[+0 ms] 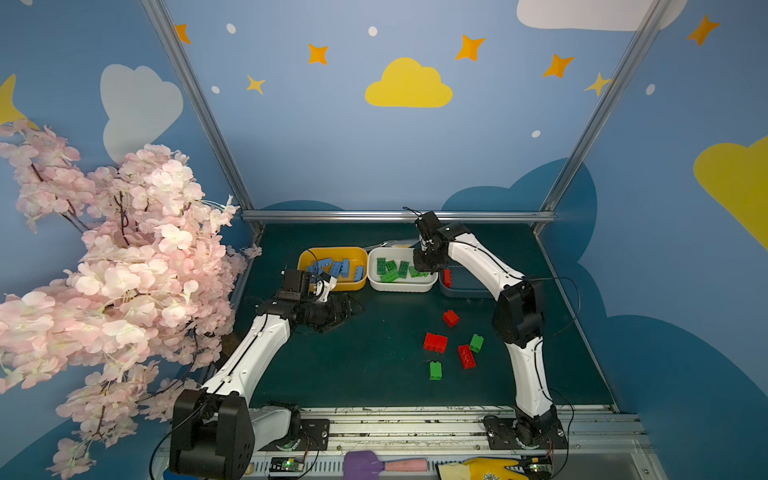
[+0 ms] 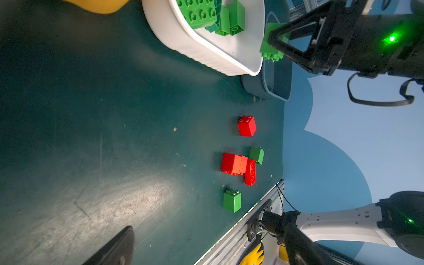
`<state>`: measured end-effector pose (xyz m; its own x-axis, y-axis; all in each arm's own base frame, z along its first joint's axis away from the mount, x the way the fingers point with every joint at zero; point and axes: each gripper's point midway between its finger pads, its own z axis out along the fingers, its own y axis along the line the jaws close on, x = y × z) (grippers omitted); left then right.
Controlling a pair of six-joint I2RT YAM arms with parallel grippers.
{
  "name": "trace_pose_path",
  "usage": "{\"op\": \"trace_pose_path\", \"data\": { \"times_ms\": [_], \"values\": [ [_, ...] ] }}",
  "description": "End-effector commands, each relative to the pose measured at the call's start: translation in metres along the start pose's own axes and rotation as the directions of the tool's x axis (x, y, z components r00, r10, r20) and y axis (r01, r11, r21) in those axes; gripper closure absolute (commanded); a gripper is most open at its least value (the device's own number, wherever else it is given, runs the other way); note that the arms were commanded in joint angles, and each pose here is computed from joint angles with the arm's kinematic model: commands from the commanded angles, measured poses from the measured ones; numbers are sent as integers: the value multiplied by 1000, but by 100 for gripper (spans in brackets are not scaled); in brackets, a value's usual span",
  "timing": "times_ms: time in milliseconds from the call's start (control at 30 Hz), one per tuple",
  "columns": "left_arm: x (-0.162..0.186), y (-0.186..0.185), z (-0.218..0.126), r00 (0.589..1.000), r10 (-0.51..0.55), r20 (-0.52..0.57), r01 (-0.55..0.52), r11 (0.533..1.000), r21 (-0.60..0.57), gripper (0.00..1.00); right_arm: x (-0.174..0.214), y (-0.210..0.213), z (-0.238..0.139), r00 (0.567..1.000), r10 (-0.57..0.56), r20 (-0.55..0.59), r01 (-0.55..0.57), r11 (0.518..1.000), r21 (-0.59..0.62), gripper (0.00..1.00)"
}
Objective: Sort the legos into containers by color
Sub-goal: 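Lift the green brick over the white bin with the right gripper, then open the right gripper to drop the green brick into the white bin, then move the right gripper down onto a small red brick and grasp it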
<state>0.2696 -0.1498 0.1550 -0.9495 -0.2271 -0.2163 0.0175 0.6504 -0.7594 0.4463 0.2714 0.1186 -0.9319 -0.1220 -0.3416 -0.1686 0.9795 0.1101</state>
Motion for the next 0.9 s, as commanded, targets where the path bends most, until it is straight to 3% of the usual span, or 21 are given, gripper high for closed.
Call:
{"op": "trace_pose_path", "data": {
  "times_ms": [0, 167, 300, 433, 600, 867],
  "values": [
    [1, 3, 4, 1000, 3, -14, -4, 1000, -6, 0, 4, -12, 10, 999, -24, -48, 27, 998, 53, 81],
    [-1, 5, 6, 1000, 7, -20, -7, 1000, -13, 0, 3, -17, 26, 997, -48, -66, 53, 995, 84, 76],
    [-2, 5, 7, 1000, 12, -23, -12, 1000, -15, 0, 6, -20, 28, 995, -46, -84, 54, 994, 97, 62],
    [-2, 4, 8, 999, 12, -29, -12, 1000, -12, 0, 1, -22, 11, 997, -45, -55, 50, 993, 103, 52],
    [-3, 3, 9, 999, 19, -39, -19, 1000, -6, 0, 2, -25, -27, 999, -43, -14, 44, 994, 104, 48],
    [-4, 0, 9, 999, 18, -37, -18, 1000, 6, 0, 76, -16, -80, 998, -61, -20, 61, 998, -12, 43]
  ]
}}
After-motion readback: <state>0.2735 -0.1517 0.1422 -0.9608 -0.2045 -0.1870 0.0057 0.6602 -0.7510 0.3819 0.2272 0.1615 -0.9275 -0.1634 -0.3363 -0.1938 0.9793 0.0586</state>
